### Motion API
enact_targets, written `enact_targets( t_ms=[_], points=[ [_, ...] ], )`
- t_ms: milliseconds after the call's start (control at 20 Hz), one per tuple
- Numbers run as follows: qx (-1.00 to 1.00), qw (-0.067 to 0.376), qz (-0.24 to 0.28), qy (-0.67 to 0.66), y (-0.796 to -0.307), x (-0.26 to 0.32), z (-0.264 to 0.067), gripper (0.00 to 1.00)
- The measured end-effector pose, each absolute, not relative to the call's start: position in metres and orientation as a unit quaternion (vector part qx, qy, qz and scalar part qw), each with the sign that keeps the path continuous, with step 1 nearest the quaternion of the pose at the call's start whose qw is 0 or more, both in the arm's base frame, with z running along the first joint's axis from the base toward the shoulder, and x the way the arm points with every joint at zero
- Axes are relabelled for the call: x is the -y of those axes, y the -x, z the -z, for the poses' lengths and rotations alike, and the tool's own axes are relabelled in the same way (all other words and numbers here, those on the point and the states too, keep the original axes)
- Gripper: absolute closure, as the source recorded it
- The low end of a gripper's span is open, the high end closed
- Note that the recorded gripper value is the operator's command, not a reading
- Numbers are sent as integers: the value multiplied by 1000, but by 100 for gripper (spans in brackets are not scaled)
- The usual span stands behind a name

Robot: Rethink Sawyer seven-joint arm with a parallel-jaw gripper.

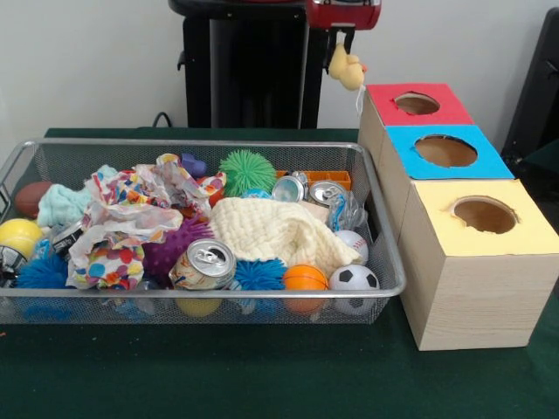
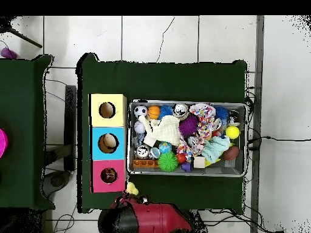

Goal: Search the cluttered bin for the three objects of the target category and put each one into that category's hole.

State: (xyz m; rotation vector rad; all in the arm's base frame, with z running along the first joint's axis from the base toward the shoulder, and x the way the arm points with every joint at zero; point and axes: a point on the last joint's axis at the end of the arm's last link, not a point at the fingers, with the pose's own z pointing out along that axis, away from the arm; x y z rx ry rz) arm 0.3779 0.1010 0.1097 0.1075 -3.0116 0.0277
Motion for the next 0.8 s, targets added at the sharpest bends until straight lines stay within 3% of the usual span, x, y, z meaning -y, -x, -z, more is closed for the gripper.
enact_targets(
  t_ms=[450, 800],
  points=[
    [997, 71, -10, -15, -368, -121, -110, 100],
    [999, 50, -8, 1, -374, -126, -99, 100]
  ],
)
